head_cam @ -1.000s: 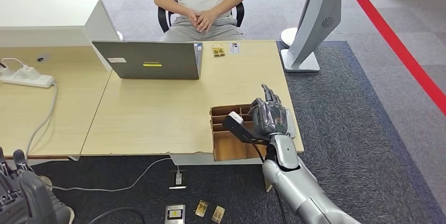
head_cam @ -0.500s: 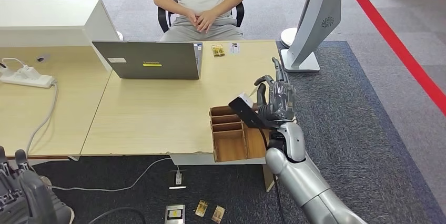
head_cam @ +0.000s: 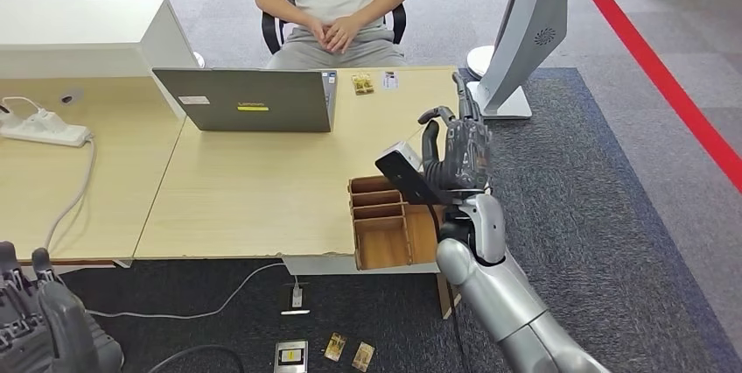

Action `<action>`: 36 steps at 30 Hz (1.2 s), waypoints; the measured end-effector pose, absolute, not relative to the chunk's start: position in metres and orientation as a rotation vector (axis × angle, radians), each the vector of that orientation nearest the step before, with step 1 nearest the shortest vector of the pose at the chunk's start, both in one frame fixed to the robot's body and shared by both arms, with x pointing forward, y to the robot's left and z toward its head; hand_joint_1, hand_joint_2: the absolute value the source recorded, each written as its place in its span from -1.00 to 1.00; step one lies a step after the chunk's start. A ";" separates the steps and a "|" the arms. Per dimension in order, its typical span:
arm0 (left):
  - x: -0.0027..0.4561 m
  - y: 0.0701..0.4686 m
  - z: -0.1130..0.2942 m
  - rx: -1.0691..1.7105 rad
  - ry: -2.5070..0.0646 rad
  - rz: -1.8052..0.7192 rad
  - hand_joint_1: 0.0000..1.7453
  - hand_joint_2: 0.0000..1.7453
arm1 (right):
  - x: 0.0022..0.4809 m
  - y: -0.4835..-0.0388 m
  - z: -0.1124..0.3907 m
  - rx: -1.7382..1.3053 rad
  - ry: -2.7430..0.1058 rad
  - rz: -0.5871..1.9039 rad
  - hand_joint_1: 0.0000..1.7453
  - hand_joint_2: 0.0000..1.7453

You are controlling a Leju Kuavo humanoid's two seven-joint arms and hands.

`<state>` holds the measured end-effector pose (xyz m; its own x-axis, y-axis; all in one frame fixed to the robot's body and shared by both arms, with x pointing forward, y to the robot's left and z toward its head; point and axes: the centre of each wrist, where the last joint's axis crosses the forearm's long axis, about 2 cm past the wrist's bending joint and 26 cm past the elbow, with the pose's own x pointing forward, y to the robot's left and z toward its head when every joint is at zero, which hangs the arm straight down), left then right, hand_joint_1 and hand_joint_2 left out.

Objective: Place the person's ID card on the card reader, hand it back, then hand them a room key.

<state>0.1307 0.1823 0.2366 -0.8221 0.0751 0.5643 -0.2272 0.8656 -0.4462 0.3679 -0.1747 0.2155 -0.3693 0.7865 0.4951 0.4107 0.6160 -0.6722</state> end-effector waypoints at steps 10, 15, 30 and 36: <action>0.136 0.181 0.237 0.088 -2.448 0.693 -1.00 1.00 | 0.387 -0.150 0.223 -1.020 -1.993 0.565 1.00 1.00; 0.138 0.181 0.239 0.082 -2.457 0.697 -1.00 1.00 | 0.392 -0.143 0.223 -1.042 -1.966 0.589 1.00 1.00; 0.140 0.180 0.240 0.115 -2.488 0.665 -1.00 1.00 | 0.396 -0.120 0.211 -1.020 -1.920 0.661 1.00 1.00; 0.139 0.179 0.240 0.128 -2.489 0.660 -1.00 1.00 | 0.397 -0.112 0.210 -1.000 -1.919 0.677 1.00 1.00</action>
